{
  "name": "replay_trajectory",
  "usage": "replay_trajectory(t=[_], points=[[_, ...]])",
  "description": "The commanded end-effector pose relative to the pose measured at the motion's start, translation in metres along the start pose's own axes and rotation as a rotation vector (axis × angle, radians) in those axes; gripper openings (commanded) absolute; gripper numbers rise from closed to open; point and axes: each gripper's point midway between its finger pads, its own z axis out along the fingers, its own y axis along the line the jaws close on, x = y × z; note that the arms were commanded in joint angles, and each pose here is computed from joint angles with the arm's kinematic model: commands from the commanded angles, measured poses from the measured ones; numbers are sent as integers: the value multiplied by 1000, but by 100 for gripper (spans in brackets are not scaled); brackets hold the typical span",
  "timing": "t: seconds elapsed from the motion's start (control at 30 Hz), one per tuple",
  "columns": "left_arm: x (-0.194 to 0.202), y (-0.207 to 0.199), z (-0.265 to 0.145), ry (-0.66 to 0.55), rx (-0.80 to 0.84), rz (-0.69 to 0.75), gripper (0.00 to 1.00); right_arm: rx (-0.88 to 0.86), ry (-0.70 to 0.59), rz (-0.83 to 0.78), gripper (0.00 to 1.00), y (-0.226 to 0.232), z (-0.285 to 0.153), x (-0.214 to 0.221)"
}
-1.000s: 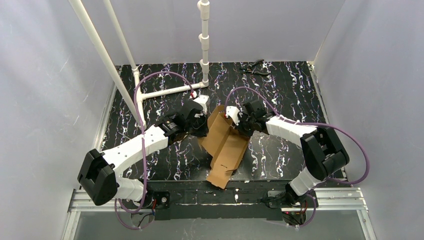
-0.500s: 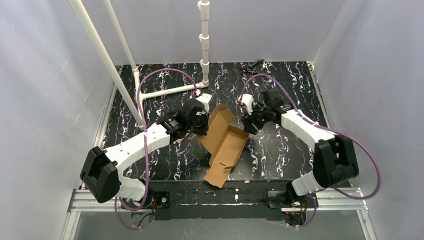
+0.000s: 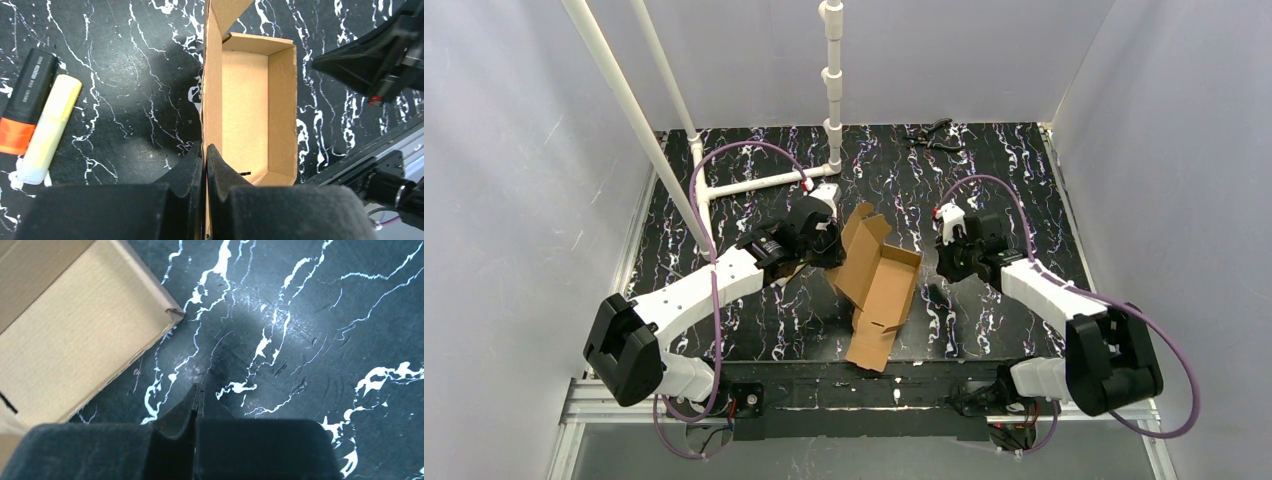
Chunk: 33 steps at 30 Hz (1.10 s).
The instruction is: Fold the paper box
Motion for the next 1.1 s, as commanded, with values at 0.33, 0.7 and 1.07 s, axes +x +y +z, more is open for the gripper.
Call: replay_trajectory(t=[0.33,0.7,1.07], points=[[22,-61,21,125,284,-43,0,-79,-72,210,1,20,57,-64],[13,-43,15,78,185,-31,0,65,0,170,1,-12,62,-40],[-13,-53,-6,-14,231,-112,0,67,-71,146,1,-16,28,-40]])
